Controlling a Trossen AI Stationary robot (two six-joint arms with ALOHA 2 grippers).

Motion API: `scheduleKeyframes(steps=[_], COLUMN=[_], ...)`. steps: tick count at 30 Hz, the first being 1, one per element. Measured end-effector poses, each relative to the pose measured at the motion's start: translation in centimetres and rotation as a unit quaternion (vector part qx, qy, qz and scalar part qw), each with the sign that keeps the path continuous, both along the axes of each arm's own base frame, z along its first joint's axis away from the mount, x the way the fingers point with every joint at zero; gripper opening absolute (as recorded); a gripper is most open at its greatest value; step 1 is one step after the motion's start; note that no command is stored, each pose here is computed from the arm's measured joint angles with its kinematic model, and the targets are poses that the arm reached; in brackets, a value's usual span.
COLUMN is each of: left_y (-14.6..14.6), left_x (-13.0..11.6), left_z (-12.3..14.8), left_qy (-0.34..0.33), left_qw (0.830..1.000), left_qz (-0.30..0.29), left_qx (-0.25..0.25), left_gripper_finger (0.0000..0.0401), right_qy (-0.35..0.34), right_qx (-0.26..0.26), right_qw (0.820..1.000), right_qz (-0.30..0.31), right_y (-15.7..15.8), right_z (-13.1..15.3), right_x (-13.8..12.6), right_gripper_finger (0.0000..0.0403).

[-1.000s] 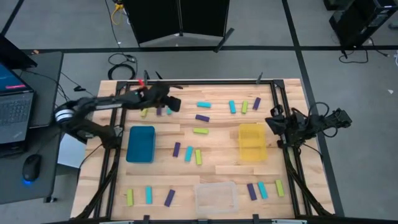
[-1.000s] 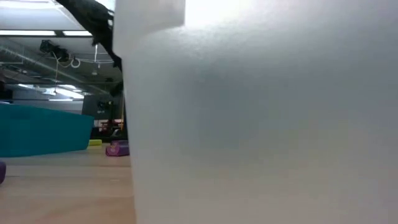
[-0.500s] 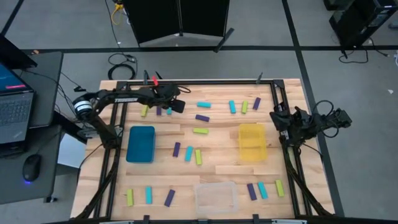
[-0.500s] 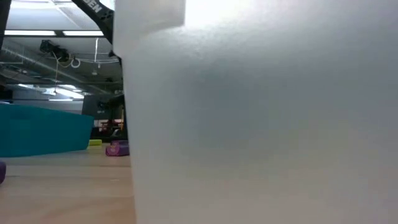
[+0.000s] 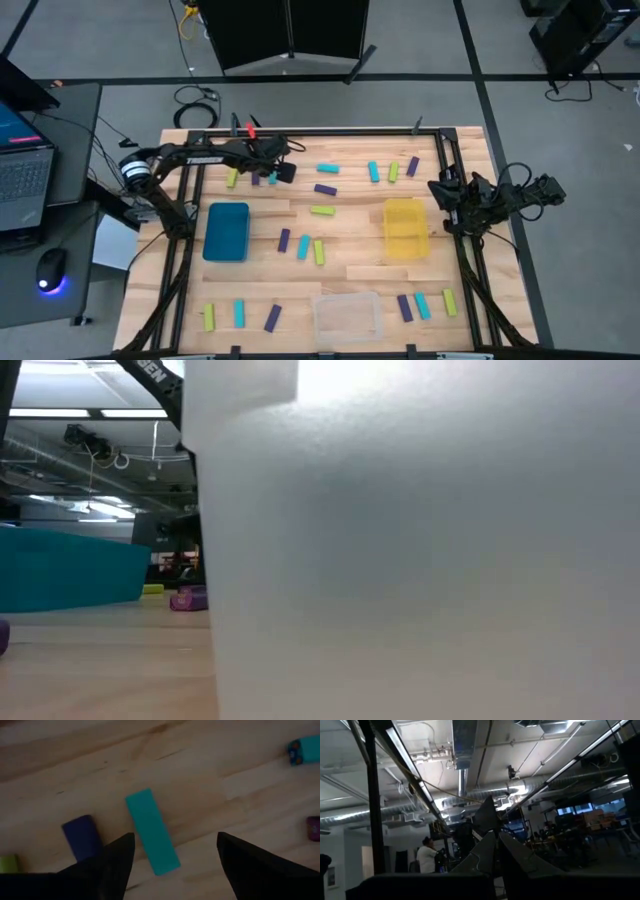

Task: Sort blocks
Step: Put the light blue block into the blue bin

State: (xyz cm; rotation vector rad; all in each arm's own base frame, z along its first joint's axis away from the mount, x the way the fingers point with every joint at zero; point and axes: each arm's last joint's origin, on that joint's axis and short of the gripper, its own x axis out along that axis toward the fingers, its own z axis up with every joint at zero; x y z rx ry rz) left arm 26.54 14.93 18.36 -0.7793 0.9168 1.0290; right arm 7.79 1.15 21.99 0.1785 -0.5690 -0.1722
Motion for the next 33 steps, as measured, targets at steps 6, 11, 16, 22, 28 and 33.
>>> scheduleKeyframes(steps=[6, 11, 16, 22, 28, 33], left_y=[0.1, 0.4, 0.7, 0.7, 0.8, 0.8], left_x=[0.3, 0.5, 0.6, 0.8, 1.1, 1.1], left_z=[-1.3, -2.5, -3.4, -4.2, -4.8, -4.9], left_qy=[0.016, 0.03, 0.039, 0.049, 0.051, 0.051], left_qw=[1.0, 0.999, 0.998, 0.998, 0.997, 0.997], left_qz=[0.005, 0.008, 0.011, 0.006, -0.006, -0.008], left_qx=[-0.018, -0.031, -0.039, -0.043, -0.051, -0.052], left_gripper_finger=[0.029, 0.0287, 0.0287, 0.0283, 0.024, 0.0165], right_qy=[0.003, 0.003, 0.003, 0.003, 0.003, 0.004], right_qx=[0.001, 0.001, 0.001, 0.001, 0.001, 0.001], right_qw=[1.0, 1.0, 1.0, 1.0, 1.0, 1.0], right_qz=[-0.001, 0.0, 0.0, -0.001, -0.001, 0.0], right_y=[0.0, 0.0, 0.0, 0.0, 0.0, 0.0], right_z=[0.0, -0.1, -0.1, -0.1, -0.1, -0.1], right_x=[0.0, 0.0, 0.0, 0.0, 0.0, 0.0], right_gripper_finger=[0.0034, 0.0034, 0.0034, 0.0034, 0.0034, 0.0034])
